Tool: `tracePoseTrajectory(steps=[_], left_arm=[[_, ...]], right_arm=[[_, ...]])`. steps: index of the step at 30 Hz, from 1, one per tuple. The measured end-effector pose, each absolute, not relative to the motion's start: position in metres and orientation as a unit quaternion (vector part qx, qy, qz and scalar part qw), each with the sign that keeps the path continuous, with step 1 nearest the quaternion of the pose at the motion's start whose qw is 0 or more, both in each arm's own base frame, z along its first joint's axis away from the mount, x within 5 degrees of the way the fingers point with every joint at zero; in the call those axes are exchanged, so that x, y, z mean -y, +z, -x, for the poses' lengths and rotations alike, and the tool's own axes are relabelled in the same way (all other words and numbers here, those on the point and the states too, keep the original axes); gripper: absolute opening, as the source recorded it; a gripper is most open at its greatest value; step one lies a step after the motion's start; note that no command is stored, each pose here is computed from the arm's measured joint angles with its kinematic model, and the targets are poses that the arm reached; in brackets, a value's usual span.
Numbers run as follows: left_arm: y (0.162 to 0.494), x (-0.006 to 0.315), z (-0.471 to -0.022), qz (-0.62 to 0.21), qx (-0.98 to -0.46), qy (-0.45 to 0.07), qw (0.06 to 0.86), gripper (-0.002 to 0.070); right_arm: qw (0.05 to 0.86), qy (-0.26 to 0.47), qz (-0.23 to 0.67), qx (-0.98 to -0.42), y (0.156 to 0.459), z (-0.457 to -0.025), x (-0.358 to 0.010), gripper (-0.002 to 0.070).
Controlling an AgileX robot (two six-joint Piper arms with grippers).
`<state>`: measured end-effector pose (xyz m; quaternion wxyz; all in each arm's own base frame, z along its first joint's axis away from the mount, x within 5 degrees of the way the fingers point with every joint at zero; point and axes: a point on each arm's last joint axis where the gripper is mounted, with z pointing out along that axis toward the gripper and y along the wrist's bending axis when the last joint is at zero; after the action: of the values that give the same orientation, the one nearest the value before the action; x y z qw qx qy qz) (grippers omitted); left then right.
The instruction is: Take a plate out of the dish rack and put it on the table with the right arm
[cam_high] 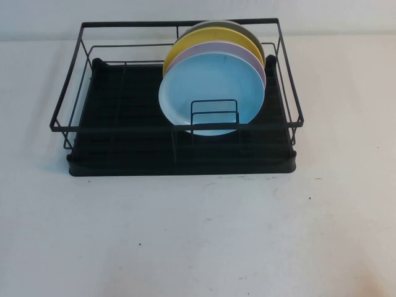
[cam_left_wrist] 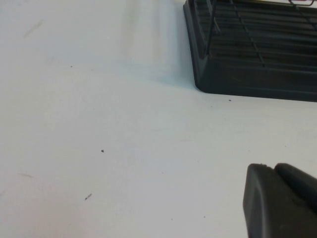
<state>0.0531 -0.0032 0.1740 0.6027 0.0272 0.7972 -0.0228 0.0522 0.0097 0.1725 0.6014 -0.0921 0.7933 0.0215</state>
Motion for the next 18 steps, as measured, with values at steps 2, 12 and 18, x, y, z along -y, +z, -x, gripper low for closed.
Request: tracePoseTrajectory(steps=[2, 12, 18], left_arm=[[0.174, 0.0032, -0.0531, -0.027, -0.797, -0.023, 0.603, -0.0006], [0.174, 0.0032, -0.0531, -0.027, -0.797, -0.023, 0.603, -0.0006], [0.174, 0.0032, -0.0531, -0.027, -0.797, -0.023, 0.603, -0.0006]], right_arm=[[0.601, 0.023, 0.091, -0.793, 0.1725, -0.0522, -0.0098, -0.0018], [0.601, 0.027, 0.088, -0.794, 0.1726, -0.0522, -0.0101, -0.0018], [0.601, 0.027, 0.088, -0.794, 0.1726, -0.0522, -0.0101, -0.0018]])
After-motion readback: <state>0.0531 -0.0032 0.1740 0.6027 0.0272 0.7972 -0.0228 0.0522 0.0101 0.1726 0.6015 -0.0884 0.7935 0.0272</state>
